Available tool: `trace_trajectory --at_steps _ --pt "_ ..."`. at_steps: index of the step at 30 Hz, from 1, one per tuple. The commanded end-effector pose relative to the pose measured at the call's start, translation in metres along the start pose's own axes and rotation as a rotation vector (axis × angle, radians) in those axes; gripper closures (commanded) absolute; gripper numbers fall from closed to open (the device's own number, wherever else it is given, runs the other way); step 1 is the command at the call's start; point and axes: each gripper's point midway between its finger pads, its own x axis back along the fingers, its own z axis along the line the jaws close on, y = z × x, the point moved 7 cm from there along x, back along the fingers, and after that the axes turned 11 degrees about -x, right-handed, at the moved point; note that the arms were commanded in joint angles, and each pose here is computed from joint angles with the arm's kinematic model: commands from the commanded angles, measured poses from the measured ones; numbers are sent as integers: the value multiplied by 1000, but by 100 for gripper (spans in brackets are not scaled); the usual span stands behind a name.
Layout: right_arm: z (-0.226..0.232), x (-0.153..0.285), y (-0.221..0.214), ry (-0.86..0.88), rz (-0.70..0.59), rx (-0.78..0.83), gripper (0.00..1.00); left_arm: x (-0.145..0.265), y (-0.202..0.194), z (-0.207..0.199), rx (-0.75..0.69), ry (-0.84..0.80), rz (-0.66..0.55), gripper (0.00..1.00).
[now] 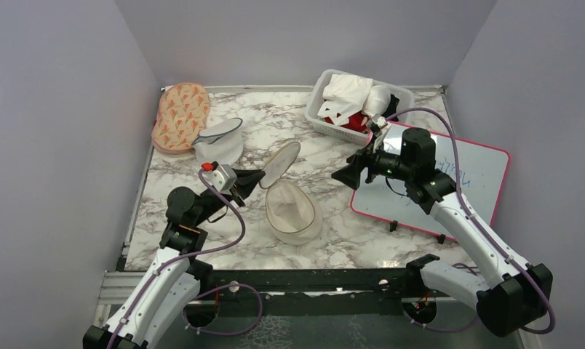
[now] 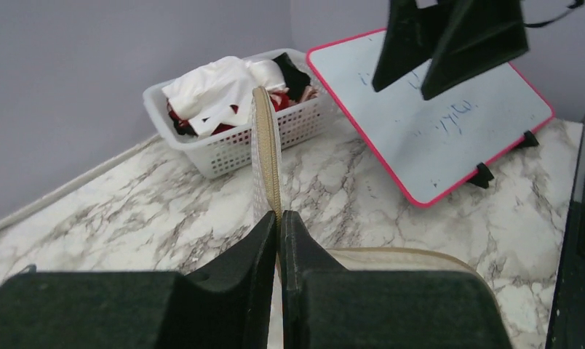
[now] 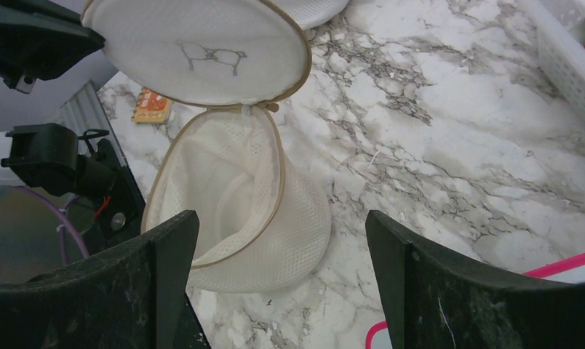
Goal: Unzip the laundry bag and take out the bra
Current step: Close the laundry bag at the center of the board.
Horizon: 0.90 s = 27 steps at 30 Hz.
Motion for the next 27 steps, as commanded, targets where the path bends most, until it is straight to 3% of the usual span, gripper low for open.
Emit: trace_trajectory --at_steps 1,8,16,22,27 --pt "2 -8 -7 76 51 -66 18 -3 21 -14 -187 -204 -91 100" --pt "-7 -16 -21 71 105 -120 20 -3 33 -22 -364 -265 -190 100" --pt "-6 -9 -10 7 63 -83 20 9 -20 -45 -503 -468 -40 100" --pt "-10 -8 -8 -34 49 -59 19 18 -47 -75 -459 -666 6 100" --pt "-10 -7 -7 -46 40 -46 19 23 -52 -87 -463 -720 8 98"
